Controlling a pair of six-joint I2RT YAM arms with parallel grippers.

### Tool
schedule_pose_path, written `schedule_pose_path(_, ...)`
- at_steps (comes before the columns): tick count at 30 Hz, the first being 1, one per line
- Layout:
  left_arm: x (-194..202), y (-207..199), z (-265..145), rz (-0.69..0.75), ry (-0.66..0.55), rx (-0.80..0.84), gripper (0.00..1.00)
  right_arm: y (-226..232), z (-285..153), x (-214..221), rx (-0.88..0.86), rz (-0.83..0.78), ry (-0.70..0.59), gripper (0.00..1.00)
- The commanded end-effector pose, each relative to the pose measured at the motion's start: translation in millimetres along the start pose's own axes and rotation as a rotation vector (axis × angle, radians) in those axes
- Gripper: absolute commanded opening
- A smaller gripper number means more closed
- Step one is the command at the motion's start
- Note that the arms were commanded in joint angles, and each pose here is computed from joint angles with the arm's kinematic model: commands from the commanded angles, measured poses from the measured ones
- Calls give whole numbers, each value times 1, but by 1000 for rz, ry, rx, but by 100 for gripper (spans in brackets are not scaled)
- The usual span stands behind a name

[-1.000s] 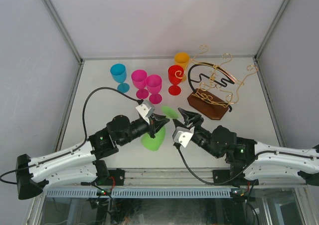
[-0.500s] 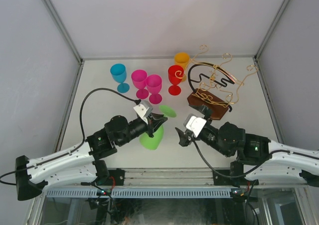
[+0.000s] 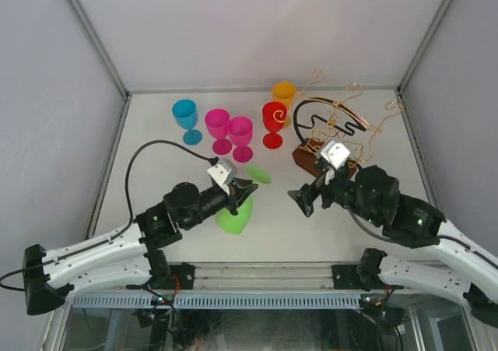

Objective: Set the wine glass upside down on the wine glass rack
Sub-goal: Turn the wine glass upside down at the wine rack.

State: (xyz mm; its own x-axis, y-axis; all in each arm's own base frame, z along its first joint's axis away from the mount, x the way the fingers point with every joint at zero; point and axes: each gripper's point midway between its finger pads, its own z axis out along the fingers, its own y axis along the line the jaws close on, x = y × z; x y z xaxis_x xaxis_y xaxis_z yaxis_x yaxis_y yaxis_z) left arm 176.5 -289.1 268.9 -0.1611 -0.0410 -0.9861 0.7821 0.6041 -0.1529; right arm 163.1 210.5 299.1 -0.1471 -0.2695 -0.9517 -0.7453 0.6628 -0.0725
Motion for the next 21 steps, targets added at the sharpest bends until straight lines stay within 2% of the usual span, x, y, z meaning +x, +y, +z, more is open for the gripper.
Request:
schedule_pose_path(1, -14, 5, -4, 0, -65, -16, 0, 0, -16, -27, -66, 195, -63, 100)
schedule_pose_path(10, -13, 9, -5, 7, -70, -25, 0, -29, -17, -37, -26, 284, -31, 95)
schedule_pose_path(15, -13, 9, -3, 13, -74, -27, 0, -37, -21, -58, -33, 269, -101, 94)
schedule_pose_path(21, -16, 10, 0, 7, -106, -25, 0, -54, -28, -73, 42, 229, -153, 96)
